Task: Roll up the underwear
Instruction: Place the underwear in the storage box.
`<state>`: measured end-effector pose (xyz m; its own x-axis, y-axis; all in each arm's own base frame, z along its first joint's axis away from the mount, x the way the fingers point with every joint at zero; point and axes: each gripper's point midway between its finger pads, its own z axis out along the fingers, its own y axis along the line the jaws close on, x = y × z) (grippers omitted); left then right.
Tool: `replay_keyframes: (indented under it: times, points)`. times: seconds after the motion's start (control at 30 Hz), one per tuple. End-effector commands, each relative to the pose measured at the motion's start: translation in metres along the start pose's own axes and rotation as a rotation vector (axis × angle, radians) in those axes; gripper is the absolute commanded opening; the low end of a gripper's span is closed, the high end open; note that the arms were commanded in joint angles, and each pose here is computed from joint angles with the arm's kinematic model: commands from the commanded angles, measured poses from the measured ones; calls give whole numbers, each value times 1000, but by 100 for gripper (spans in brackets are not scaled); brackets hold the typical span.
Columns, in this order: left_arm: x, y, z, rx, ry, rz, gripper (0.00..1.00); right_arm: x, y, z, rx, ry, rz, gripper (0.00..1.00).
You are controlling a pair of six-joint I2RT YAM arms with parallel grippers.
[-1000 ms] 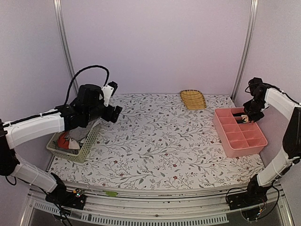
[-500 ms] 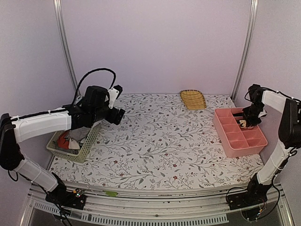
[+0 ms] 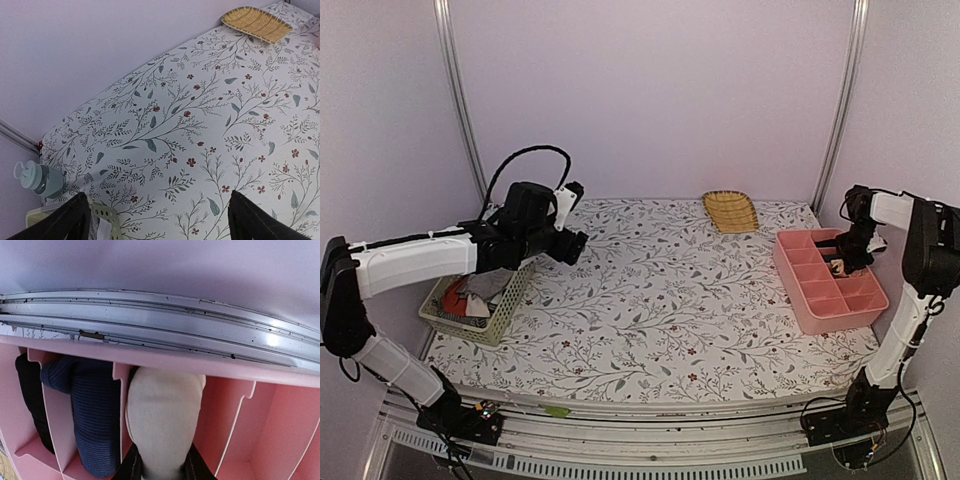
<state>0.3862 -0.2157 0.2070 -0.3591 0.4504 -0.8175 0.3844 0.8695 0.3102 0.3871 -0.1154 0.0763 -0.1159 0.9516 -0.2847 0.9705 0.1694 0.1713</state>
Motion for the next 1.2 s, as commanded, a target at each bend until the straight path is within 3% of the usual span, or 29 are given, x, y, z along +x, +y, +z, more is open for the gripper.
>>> replay_keyframes:
  times: [0.0, 0.3, 0.4, 0.53, 0.7, 0.77, 1.03, 1.17]
  points:
    - [-8, 10, 3, -36, -10, -1, 96, -13, 5, 10, 19, -49, 3, 0]
    - [-7, 13, 4, -53, 1, -15, 96, -4, 8, 33, 41, -9, -50, 1]
    - [-6, 14, 4, -58, 6, -20, 96, -3, 5, 33, 49, -7, -35, 26]
    - [-2, 14, 4, -62, 14, -14, 96, -4, 9, 28, 18, -8, -27, 40]
    - [0, 15, 4, -70, 13, -9, 96, -6, 18, 19, -23, -9, -21, 44]
    - [0, 15, 5, -67, 10, -11, 96, -7, 22, 15, -39, -5, -22, 51]
    - [-7, 14, 3, -58, -12, -32, 96, -8, 38, -5, -120, 14, -16, 53]
    - [-11, 13, 1, -43, -16, -46, 96, -7, 49, -23, -198, 29, -30, 61]
